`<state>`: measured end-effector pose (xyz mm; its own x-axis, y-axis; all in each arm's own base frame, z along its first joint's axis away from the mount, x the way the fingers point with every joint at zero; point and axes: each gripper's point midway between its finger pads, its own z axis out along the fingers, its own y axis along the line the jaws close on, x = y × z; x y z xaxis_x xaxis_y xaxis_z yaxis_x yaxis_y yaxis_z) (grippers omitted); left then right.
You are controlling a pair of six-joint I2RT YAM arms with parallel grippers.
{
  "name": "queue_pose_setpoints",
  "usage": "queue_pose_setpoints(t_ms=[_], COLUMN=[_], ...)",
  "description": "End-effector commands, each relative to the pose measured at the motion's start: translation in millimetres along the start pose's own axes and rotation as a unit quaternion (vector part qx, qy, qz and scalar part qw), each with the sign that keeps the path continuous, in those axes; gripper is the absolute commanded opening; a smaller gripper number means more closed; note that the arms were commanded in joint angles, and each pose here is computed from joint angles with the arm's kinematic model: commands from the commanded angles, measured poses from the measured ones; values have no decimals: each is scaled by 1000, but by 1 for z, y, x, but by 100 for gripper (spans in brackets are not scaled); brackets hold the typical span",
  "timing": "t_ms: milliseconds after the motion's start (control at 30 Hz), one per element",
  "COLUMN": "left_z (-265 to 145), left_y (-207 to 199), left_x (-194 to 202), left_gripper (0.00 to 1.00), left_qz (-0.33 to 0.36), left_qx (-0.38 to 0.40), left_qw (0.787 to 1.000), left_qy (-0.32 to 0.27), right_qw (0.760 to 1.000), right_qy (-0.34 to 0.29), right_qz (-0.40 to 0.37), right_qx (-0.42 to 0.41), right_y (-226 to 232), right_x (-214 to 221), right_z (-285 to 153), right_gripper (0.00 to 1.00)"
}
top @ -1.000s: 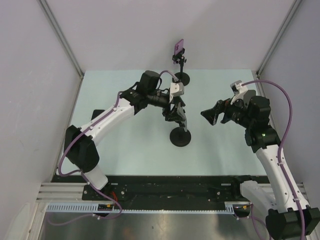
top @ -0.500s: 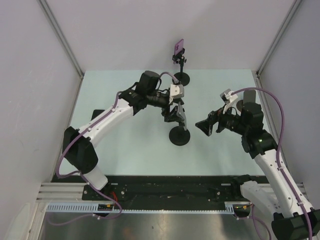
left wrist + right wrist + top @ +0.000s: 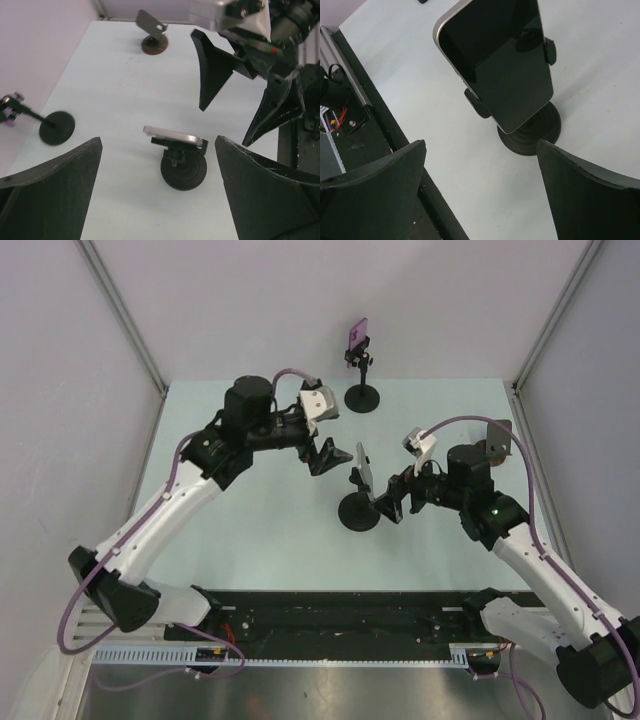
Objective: Remove the phone from the phone stand
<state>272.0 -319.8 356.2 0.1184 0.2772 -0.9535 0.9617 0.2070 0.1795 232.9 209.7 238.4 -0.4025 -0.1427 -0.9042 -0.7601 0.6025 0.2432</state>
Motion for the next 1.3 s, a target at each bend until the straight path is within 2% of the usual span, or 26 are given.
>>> queue_pose_setpoints(t_ms=[0, 133, 167, 233, 267, 467, 633, 933, 1067, 1267], left_z=[-40, -73, -76, -94, -95, -114, -120, -109, -106, -103], left_y=[27, 35, 31, 30, 25, 19, 19, 12, 10, 7], left_x=[0, 33, 54, 57, 74, 92, 94, 109, 116, 119], left_gripper=[100, 100, 100, 100, 100, 100, 100, 100, 100, 100], left_qz=[-101, -182, -196, -211, -219, -240, -235, -245, -254, -254], left_qx=[-171, -288, -301, -338, -343, -382, -393, -373, -368, -363], left_qw=[980, 940, 933, 917, 913, 892, 889, 895, 894, 896], left_qy=[5, 10, 27, 8, 19, 10, 6, 22, 27, 26], right_qw=[999, 999, 999, 998, 998, 998, 997, 996, 998, 994], right_qy=[-19, -16, -10, -14, -10, -22, -34, -26, -20, -55], right_qz=[-34, -39, -40, -46, -48, -33, -25, -18, -45, -90], right_qx=[-5, -20, -26, -31, -36, -51, -71, -88, -50, 22], right_y=[3, 15, 19, 23, 28, 46, 66, 88, 90, 73], right_x=[-11, -9, -6, -8, -5, -12, -20, -20, -25, -62], right_z=[16, 30, 35, 39, 42, 46, 42, 50, 43, 15], right_gripper=[98, 98, 98, 98, 98, 97, 96, 96, 97, 100])
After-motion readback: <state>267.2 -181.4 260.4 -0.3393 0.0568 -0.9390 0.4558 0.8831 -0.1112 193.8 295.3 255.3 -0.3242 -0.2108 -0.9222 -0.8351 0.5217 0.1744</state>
